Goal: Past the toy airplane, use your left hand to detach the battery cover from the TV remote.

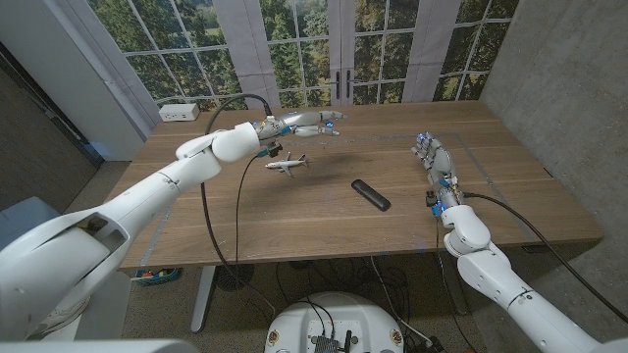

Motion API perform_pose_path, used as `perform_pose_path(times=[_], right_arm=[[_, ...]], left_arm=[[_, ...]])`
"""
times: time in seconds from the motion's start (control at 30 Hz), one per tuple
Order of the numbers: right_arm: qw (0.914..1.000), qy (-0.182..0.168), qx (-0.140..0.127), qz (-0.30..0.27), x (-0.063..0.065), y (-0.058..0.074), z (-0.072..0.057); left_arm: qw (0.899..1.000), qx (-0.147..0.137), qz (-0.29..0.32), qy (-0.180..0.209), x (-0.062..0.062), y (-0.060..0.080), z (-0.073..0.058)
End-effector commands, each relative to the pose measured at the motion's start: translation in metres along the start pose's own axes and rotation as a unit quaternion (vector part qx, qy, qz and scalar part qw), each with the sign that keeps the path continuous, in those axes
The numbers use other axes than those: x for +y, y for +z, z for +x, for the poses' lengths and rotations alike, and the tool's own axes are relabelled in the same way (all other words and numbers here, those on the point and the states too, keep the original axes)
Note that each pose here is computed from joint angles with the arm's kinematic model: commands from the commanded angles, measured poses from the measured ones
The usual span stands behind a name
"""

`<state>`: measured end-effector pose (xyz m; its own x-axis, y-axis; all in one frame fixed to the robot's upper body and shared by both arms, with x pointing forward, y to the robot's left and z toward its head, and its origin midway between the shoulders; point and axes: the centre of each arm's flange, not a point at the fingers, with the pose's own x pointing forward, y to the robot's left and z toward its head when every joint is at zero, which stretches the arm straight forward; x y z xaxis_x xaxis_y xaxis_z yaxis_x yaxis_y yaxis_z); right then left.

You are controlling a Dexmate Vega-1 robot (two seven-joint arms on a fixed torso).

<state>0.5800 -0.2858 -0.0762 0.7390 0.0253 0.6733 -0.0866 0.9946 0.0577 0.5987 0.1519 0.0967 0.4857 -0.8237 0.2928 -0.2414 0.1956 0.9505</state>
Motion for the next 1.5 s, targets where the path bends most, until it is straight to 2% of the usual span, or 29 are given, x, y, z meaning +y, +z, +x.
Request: perform_pose_path(times=[0.03, 0.47, 0.77, 0.87, 1.17, 1.5], right_arm=[[1.0, -0.007, -0.004, 0.005, -0.002, -0.001, -0.006], [0.9999, -0.009, -0.006, 0.005, -0.007, -0.002, -0.01], [0.9997, -0.018, -0.008, 0.011, -0.009, -0.003, -0.016], [0.9997, -0.02, -0.008, 0.008, -0.009, -0.002, -0.019], [0.9995, -0.029, -0.005, 0.01, -0.01, -0.003, -0.024], [0.9995, -0.03, -0.006, 0.011, -0.01, -0.004, -0.023]], left_arm=[[0.999, -0.007, 0.032, -0.032, 0.002, 0.008, 0.009], [0.991, -0.005, 0.097, -0.09, 0.003, 0.022, 0.023], [0.976, 0.0, 0.176, -0.13, 0.0, 0.041, 0.033], [0.967, -0.017, 0.208, -0.149, -0.003, 0.048, 0.037], [0.952, -0.025, 0.266, -0.152, -0.008, 0.057, 0.041], [0.938, -0.022, 0.303, -0.167, -0.012, 0.06, 0.047]])
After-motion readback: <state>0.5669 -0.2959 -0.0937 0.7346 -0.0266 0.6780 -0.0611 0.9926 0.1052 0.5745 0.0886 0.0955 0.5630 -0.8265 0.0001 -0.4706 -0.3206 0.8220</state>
